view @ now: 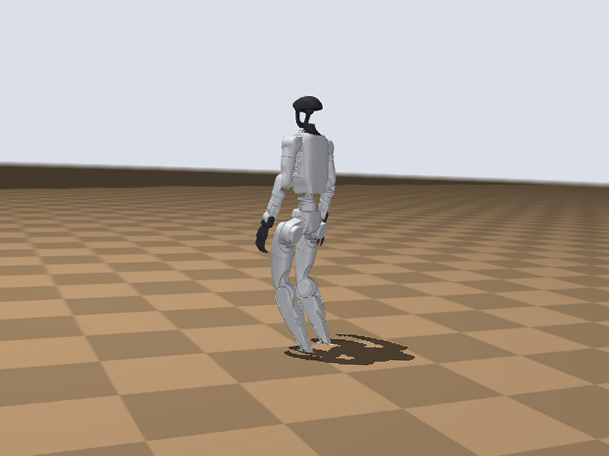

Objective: Run

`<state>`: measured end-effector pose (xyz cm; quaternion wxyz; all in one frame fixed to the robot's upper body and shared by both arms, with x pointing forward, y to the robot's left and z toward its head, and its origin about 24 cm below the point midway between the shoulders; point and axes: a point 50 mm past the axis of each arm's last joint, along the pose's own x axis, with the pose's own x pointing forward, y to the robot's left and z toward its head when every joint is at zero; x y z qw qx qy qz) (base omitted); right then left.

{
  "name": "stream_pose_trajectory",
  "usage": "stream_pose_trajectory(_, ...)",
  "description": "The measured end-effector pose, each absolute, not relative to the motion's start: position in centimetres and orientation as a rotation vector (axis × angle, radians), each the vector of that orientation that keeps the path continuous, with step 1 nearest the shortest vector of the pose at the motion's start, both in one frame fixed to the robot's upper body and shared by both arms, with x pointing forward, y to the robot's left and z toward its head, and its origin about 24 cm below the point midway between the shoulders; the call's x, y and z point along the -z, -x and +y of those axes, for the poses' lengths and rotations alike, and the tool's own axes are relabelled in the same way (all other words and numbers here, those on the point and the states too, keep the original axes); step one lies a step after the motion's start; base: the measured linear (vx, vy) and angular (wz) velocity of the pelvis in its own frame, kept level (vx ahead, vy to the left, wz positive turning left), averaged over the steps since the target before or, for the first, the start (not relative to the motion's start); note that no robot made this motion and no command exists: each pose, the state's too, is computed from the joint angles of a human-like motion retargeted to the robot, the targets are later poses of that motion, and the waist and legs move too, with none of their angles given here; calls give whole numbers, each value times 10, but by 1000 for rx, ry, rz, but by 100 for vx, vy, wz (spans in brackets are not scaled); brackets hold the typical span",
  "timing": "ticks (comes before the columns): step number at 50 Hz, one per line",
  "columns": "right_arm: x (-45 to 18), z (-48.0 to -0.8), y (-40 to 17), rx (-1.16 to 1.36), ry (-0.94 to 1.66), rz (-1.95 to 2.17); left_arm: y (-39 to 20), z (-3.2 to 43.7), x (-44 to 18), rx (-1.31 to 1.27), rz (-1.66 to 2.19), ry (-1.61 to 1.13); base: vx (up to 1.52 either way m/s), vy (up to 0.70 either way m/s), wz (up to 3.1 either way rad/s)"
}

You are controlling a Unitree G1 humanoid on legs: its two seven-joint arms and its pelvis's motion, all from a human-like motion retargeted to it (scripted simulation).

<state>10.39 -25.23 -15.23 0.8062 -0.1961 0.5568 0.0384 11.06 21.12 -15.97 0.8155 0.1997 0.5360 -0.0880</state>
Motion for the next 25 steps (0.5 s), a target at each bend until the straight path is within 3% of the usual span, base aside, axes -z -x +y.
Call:
stream_pose_trajectory(20, 152, -248, -109, -140, 439, 1189, -122, 209, 155, 154, 1080, -351, 1, 1, 3)
stream_pose_trajectory(25, 150, -253, -112, -145, 461, 1174, -119, 228, 151, 75, 1075, -326, 15, 7, 21)
